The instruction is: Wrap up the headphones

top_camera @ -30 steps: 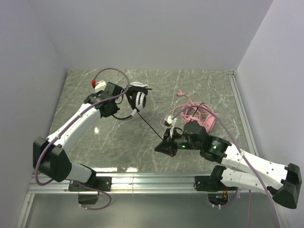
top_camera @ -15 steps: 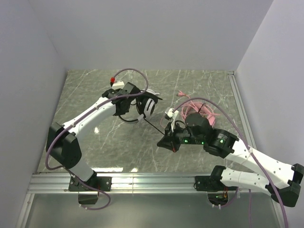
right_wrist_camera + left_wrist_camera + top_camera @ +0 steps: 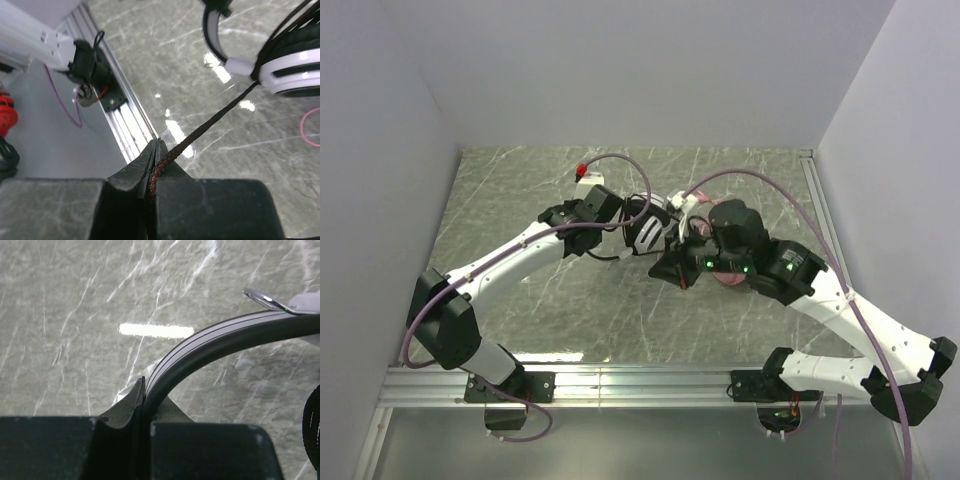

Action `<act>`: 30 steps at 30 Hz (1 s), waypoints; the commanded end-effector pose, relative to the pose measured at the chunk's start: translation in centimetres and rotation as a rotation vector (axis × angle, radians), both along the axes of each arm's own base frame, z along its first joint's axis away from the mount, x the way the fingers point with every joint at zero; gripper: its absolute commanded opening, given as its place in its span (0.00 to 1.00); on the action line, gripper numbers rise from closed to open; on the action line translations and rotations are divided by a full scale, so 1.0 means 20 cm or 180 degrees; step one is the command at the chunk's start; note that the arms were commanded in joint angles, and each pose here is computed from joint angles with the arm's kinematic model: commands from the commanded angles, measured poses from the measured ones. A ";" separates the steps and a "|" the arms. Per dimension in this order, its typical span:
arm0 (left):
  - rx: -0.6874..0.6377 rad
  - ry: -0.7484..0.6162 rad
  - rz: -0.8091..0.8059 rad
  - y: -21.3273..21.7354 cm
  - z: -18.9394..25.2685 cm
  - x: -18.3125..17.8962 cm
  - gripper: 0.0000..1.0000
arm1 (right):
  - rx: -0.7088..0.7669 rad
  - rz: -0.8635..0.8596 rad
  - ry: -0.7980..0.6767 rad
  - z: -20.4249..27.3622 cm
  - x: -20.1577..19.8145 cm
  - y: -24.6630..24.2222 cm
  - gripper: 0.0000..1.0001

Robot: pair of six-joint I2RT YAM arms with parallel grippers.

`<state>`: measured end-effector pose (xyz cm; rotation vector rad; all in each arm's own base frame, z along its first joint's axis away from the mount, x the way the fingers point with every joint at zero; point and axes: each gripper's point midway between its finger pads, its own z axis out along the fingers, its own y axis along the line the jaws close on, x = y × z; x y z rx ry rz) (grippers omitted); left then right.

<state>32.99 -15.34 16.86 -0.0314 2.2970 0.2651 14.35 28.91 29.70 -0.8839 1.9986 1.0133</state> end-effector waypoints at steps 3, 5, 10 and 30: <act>0.0313 -0.0376 -0.0043 0.02 0.08 0.08 0.00 | 0.0824 0.0155 -0.0381 0.50 0.04 -0.01 0.00; 0.0332 -0.0362 -0.0151 -0.02 0.07 0.07 0.00 | 0.0845 0.0148 -0.0381 0.54 0.07 -0.01 0.00; 0.0270 -0.0346 -0.0429 -0.10 0.04 0.04 0.00 | 0.0875 -0.0017 -0.0388 0.61 0.18 -0.04 0.00; -0.0097 -0.0099 0.0430 0.09 0.02 0.13 0.00 | 0.1031 -0.0111 0.0064 0.48 0.27 -0.12 0.00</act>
